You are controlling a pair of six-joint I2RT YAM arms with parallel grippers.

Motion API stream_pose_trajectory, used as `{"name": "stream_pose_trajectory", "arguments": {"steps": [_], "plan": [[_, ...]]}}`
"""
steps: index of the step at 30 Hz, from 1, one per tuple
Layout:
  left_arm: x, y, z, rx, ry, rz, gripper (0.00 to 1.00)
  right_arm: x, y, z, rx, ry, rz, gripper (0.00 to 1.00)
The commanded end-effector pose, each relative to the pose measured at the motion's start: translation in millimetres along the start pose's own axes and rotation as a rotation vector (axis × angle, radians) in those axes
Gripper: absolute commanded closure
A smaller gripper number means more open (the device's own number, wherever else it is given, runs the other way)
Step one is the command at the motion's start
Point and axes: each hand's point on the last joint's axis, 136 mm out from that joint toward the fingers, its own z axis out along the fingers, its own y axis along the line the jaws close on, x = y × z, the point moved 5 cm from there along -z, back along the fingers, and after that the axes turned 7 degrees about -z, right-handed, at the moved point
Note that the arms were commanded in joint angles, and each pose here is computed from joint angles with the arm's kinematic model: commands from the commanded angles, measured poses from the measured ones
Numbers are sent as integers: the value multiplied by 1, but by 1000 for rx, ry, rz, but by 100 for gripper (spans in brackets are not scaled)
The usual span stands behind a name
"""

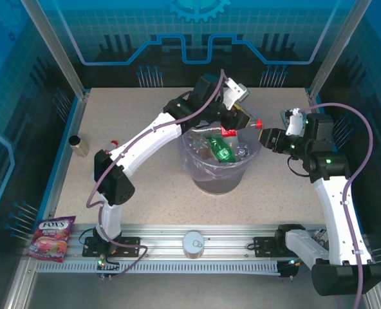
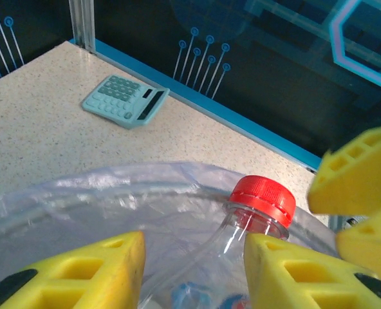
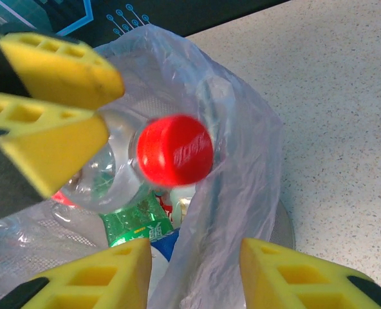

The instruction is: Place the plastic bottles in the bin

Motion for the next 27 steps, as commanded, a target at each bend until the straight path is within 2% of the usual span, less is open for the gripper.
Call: {"name": "stream_pose_trajectory", "arguments": {"steps": [1, 6, 20, 22, 27], "plan": [[17, -5, -12, 0, 43, -11, 58, -5, 1, -2, -1, -17, -20, 58], [30, 8, -11, -69, 64, -13, 61, -5, 2, -2, -6, -21, -17, 58], [54, 29, 9, -110, 139, -45, 69, -20, 16, -21, -27, -76, -51, 58], [48, 25, 3, -108, 125, -43, 66, -20, 16, -22, -28, -79, -51, 58], [10, 10, -30, -108, 20, -10, 43, -23, 17, -23, -27, -86, -57, 57]]}}
